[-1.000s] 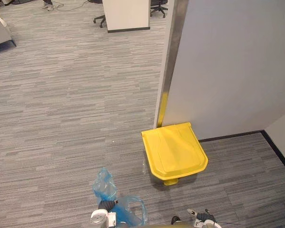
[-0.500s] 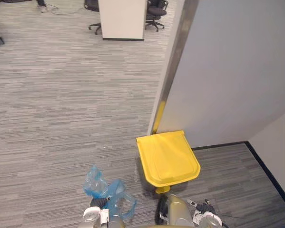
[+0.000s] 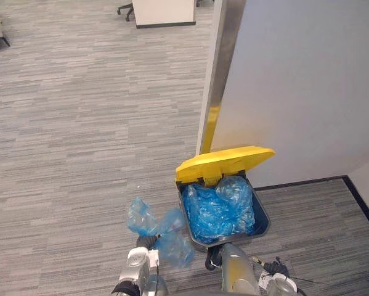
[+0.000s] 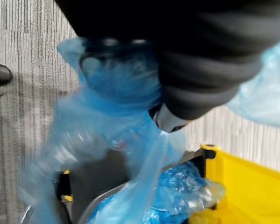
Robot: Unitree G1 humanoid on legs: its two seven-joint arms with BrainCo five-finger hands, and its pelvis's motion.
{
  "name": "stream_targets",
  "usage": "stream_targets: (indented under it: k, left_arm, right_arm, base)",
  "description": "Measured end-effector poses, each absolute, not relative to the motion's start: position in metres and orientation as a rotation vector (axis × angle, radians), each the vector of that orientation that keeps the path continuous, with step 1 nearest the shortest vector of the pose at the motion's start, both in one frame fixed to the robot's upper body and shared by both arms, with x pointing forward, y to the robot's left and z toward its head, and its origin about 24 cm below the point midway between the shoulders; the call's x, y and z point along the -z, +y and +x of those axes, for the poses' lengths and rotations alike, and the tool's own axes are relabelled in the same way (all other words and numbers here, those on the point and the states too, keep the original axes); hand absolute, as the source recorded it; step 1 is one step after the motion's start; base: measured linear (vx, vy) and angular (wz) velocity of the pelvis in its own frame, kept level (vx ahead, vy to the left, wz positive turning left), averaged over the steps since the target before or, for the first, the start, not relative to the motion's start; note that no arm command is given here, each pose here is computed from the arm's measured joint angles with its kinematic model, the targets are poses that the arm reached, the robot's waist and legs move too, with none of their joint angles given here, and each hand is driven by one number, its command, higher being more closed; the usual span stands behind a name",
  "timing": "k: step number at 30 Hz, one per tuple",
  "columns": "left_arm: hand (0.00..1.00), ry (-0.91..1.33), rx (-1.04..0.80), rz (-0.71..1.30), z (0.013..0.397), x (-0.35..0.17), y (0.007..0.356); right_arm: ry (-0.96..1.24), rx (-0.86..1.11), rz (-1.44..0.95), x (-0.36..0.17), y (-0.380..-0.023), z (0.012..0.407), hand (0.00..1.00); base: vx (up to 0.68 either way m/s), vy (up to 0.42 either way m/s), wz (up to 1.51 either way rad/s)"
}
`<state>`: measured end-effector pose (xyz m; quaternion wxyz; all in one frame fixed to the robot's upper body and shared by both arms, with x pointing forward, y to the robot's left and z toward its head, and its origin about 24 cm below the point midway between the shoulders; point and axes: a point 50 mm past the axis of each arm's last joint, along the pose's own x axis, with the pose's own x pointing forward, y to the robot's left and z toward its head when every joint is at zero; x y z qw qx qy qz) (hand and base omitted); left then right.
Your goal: Gather rubbish on tea table into small bin, then transfer packed bag to large trash can.
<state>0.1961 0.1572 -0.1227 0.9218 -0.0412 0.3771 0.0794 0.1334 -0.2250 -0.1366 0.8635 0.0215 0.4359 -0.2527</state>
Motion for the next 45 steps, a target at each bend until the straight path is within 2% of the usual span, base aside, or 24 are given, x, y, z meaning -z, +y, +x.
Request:
stream_targets:
  k: [4,5,7,10,13,16,20,23,27,37,45]
  left_arm:
    - [1.00,0.734,-0.151,-0.072,0.204,0.116,0.158]
    - [1.00,0.719,-0.148,-0.065,0.207,0.114,0.158]
    - [1.00,0.660,-0.138,-0.036,0.219,0.103,0.162]
    - [1.00,0.572,-0.162,-0.047,0.234,0.087,0.165]
    - [1.00,0.454,-0.169,-0.049,0.255,0.065,0.169]
    - [1.00,0.361,-0.157,-0.057,0.268,0.046,0.168]
    - [1.00,0.230,-0.109,-0.027,0.290,0.017,0.169]
    - [1.00,0.212,-0.080,-0.015,0.288,0.014,0.167]
    - [1.00,0.106,0.023,-0.019,0.294,-0.008,0.145]
    - [1.00,-0.060,0.262,-0.058,0.290,-0.046,0.102]
    - [1.00,-0.331,0.443,-0.143,0.274,-0.111,0.067]
  right_arm:
    - [0.828,0.382,-0.033,0.124,-0.207,0.168,0.00]
    - [0.783,0.317,-0.065,0.117,-0.196,0.185,0.00]
    - [0.587,0.144,-0.156,0.081,-0.163,0.243,0.00]
    - [0.404,0.078,-0.216,0.040,-0.148,0.289,0.00]
    - [0.290,0.074,-0.262,0.007,-0.150,0.319,0.00]
    - [0.179,0.107,-0.346,-0.031,-0.169,0.345,0.00]
    - [-0.038,0.198,-0.439,-0.120,-0.200,0.384,0.00]
    - [-0.121,0.230,-0.435,-0.155,-0.208,0.393,0.00]
    - [-0.179,0.279,-0.408,-0.181,-0.221,0.396,0.00]
    - [-0.144,0.314,-0.363,-0.185,-0.234,0.400,0.00]
    - [-0.130,0.320,-0.367,-0.182,-0.237,0.399,0.00]
  base:
    - [-0.08,-0.150,0.44]
    - [-0.07,-0.176,0.42]
    - [-0.05,-0.198,0.54]
    - [-0.08,-0.193,0.41]
    - [-0.13,-0.163,0.58]
    - [-0.23,-0.108,0.35]
    - [-0.15,-0.086,0.19]
    - [-0.09,-0.074,0.08]
    - [-0.01,-0.097,0.12]
    - [-0.04,-0.044,0.05]
    - [-0.07,-0.062,0.02]
